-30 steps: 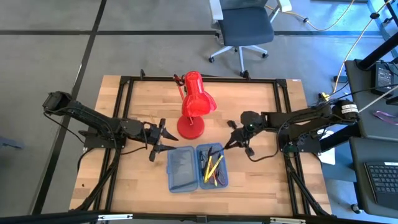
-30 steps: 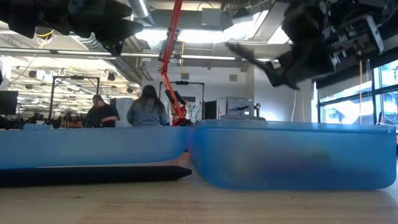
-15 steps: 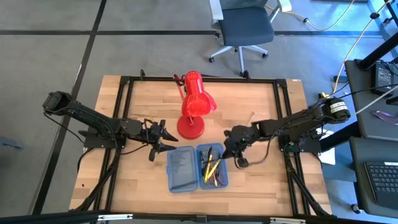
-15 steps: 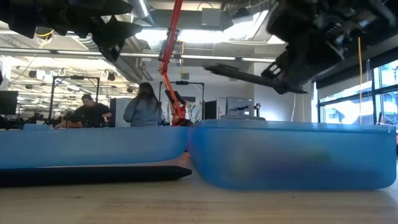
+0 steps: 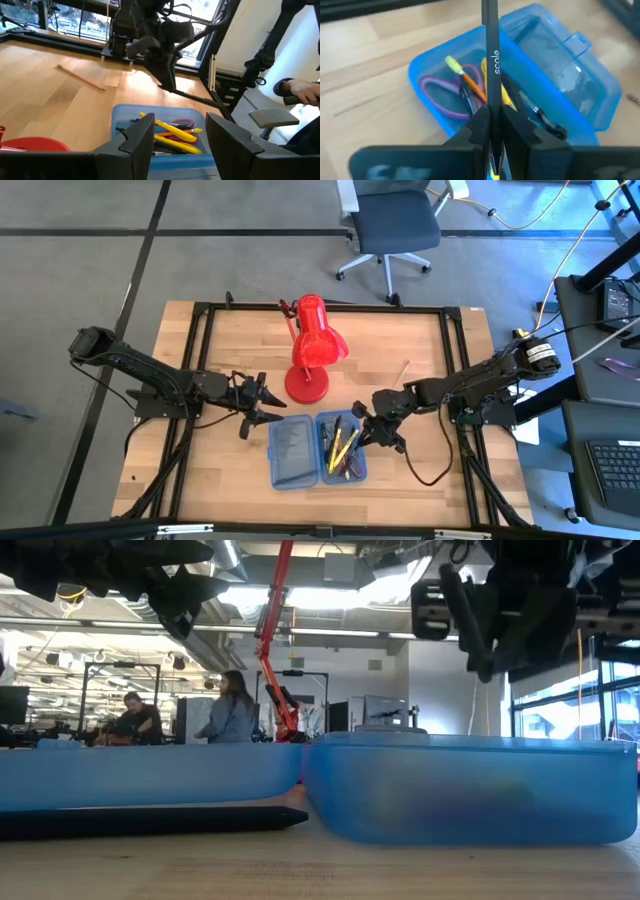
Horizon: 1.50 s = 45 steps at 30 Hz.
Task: Pick & place school supplies into a supply box
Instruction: Put the top black pen into the blue supply box, then put the pink pencil into the blue supply box
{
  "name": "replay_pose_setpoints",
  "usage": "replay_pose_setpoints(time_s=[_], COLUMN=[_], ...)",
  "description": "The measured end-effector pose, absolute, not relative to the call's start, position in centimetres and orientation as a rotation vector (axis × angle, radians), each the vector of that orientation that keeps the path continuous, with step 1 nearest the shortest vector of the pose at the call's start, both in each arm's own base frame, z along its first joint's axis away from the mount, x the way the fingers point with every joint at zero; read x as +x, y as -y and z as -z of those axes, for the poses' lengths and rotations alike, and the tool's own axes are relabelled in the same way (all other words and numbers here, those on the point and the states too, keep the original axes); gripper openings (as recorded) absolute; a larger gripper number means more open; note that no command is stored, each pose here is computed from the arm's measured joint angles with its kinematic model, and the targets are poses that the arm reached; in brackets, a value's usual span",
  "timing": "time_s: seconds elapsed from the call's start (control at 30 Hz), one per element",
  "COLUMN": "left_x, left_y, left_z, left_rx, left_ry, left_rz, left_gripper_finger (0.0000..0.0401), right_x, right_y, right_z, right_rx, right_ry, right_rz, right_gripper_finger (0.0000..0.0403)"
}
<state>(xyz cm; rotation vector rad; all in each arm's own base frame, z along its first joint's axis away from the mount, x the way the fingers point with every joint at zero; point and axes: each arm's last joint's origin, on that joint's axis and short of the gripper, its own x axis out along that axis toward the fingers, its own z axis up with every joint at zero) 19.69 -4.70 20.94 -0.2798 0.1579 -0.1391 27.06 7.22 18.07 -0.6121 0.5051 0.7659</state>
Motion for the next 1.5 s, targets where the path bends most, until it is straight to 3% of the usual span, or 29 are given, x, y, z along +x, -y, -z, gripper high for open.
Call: replay_pose_setpoints(time_s=[0.33,0.53,0.73,1.03,1.33,1.5], left_x=[19.7,19.7,19.7,19.7,19.7,19.7], left_y=[4.7,4.7,4.7,4.7,4.7,4.7], left_z=[-21.0,-20.9,-20.9,-20.9,-20.9,-20.9], left_rx=[-0.279,-0.277,-0.277,-0.276,-0.276,-0.276], left_ry=[-0.155,-0.162,-0.163,-0.166,-0.166,-0.166], left_rz=[0.140,0.139,0.137,0.136,0.136,0.135], left_gripper_finger=[0.0169,0.0169,0.0169,0.0169,0.0169,0.0169], right_x=[28.9,29.4,29.5,29.5,28.2,26.8], right_y=[-7.4,-7.0,-6.2,-5.9,-5.3,-3.1], right_z=[-15.3,-14.5,-13.9,-14.1,-16.5,-17.8], right_rx=[-0.722,-0.761,-0.755,-0.744,-0.760,-0.618], right_ry=[-0.464,-0.506,-0.547,-0.564,-0.601,-0.678], right_rz=[-0.787,-0.695,-0.682,-0.637,-0.581,-0.590], right_gripper_finger=[0.0044,0.0045,0.0071,0.0128,0.0132,0.0132])
